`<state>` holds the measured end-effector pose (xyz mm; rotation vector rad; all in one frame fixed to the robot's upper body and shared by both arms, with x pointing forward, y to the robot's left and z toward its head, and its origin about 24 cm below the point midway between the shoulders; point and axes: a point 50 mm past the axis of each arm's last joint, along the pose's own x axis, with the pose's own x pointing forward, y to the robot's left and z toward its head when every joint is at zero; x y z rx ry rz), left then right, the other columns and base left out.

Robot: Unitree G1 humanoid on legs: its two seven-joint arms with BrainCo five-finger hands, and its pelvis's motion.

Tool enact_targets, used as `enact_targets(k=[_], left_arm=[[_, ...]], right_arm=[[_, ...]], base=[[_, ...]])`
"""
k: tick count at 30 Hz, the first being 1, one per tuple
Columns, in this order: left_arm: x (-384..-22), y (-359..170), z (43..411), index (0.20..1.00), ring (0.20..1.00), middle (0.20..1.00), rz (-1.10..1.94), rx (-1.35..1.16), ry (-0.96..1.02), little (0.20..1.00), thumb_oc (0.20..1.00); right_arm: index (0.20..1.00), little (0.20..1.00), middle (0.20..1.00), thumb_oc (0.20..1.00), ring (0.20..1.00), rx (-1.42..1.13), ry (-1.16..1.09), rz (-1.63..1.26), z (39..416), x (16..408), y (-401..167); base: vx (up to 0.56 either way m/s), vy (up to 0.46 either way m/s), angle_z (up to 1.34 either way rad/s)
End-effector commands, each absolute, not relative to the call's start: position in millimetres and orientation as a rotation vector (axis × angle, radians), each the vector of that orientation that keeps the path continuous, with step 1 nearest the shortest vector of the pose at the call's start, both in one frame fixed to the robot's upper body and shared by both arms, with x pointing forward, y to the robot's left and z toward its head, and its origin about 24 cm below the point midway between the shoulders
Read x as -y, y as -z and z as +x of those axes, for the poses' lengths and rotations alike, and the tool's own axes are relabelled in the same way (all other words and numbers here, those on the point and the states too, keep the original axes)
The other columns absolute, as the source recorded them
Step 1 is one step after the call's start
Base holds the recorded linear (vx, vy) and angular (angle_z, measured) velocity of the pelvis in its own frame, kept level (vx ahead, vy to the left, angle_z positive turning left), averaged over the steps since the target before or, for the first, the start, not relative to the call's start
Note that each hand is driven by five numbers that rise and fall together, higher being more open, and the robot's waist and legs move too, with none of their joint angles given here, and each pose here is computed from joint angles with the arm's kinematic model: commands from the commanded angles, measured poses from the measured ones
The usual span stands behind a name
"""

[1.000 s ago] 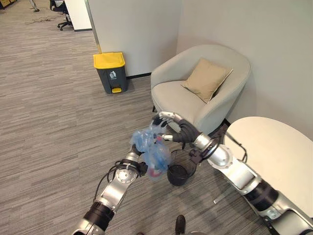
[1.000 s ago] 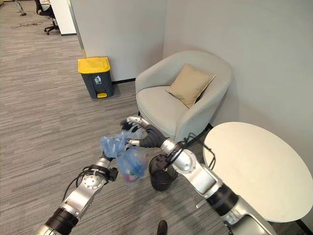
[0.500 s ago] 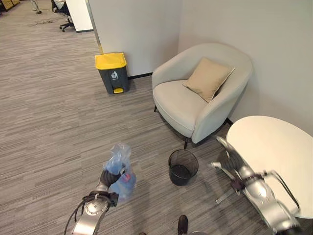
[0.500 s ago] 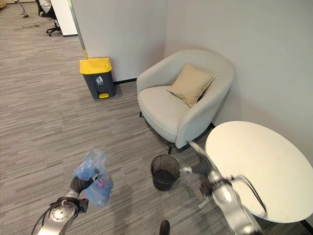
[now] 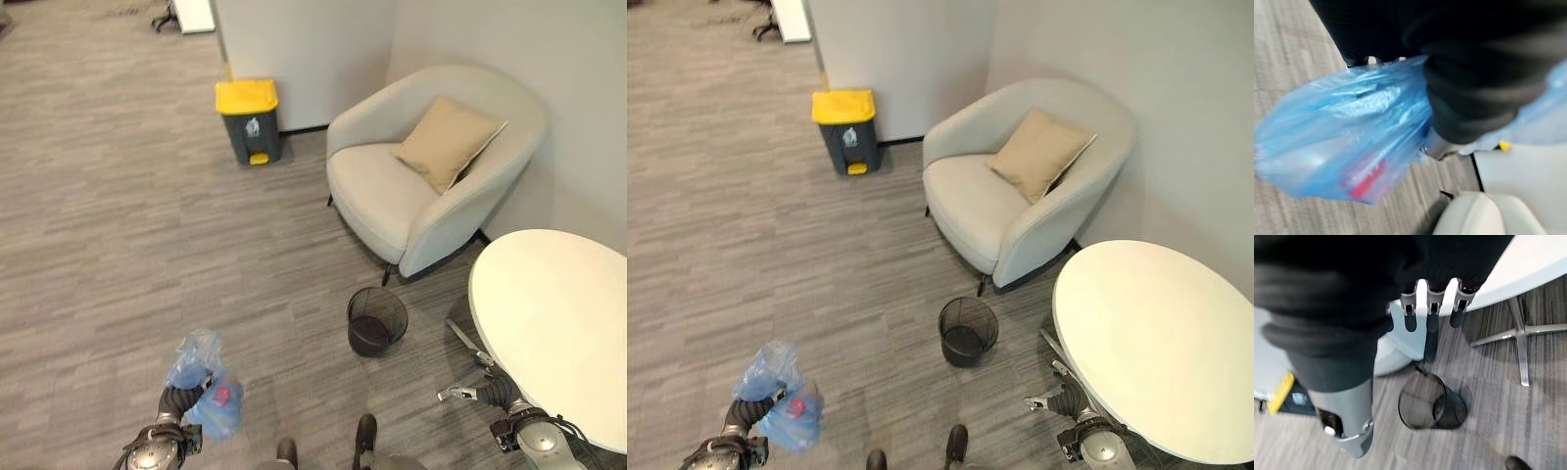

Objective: Gather garbage on tea table into small bin, then transfer packed bag to large trash can.

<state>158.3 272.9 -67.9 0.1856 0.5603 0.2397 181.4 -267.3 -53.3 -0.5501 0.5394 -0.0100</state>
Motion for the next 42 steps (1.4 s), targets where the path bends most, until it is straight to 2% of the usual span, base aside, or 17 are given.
enact_targets(k=[1, 13, 22, 36, 42], left_arm=[[-286, 47, 177, 0.200, 0.200, 0.200, 0.219, -0.445, -0.247, 0.200, 0.200], [-288, 33, 190, 0.200, 0.200, 0.200, 0.310, -0.398, -0.211, 0.200, 0.200], [-282, 31, 199, 0.200, 0.200, 0.200, 0.307, -0.373, -0.194, 0.200, 0.200], [-267, 42, 193, 0.200, 0.200, 0.200, 0.284, -0.412, -0.133, 0.200, 0.200], [-257, 40, 205, 0.200, 0.200, 0.200, 0.279, -0.387, -0.095, 0.200, 0.200]], right_arm=[[1.000, 1.000, 1.000, 1.000, 1.000, -0.433, 0.078, -0.540, 202, 272, 36], [1.000, 1.000, 1.000, 1.000, 1.000, -0.401, 0.053, -0.485, 216, 246, 39], [1.000, 1.000, 1.000, 1.000, 1.000, -0.372, 0.059, -0.483, 221, 246, 33], [1.000, 1.000, 1.000, 1.000, 1.000, -0.405, 0.052, -0.515, 207, 255, 37], [1.000, 1.000, 1.000, 1.000, 1.000, -0.413, 0.084, -0.506, 206, 263, 37]], base=[[0.09, 0.085, 0.65], [0.08, 0.171, 0.13], [0.17, 0.060, 0.26], [0.28, -0.130, 0.50], [0.20, -0.100, 0.01]])
